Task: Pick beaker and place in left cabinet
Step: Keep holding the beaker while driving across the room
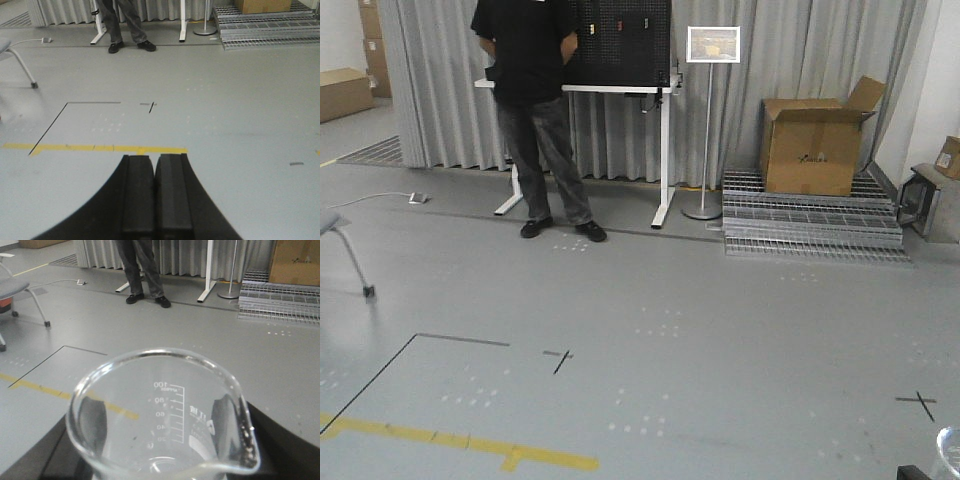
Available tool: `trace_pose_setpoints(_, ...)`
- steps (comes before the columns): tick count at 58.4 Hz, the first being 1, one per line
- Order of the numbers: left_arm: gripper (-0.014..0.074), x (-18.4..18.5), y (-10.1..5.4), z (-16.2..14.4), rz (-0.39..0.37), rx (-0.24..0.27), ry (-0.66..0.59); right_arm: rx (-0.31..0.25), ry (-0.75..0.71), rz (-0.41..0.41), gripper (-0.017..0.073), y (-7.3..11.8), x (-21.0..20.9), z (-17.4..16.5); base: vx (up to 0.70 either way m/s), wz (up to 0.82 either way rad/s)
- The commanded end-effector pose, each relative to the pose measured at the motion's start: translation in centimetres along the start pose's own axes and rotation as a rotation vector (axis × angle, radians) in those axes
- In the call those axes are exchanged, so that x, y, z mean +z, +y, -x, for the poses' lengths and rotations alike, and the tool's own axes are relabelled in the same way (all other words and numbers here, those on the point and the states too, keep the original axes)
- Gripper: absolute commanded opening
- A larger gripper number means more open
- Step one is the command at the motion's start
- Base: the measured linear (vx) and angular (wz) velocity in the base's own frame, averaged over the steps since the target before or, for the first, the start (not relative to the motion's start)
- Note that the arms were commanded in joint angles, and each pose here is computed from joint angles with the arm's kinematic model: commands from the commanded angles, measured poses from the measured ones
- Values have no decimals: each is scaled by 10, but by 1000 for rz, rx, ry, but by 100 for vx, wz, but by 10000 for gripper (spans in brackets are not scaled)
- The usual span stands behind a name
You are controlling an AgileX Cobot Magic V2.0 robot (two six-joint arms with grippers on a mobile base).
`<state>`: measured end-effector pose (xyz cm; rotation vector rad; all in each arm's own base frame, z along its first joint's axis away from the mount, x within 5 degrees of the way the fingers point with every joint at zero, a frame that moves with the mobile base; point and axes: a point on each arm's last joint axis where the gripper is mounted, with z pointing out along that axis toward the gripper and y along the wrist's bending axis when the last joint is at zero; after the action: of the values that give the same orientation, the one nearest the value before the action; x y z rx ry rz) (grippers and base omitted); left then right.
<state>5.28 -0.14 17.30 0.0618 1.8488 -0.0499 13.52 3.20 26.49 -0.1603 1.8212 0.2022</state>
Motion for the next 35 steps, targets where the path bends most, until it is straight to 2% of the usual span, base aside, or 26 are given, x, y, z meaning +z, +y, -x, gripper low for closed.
trace_pose_setpoints(1,4,-2,-1,11,-13,-6,-96,-13,-46,25,-3,2,-1,12,77,-14)
trace_pose_setpoints(35,4,-2,-1,11,-13,-6,-96,-13,-46,25,-3,2,-1,12,76,-9)
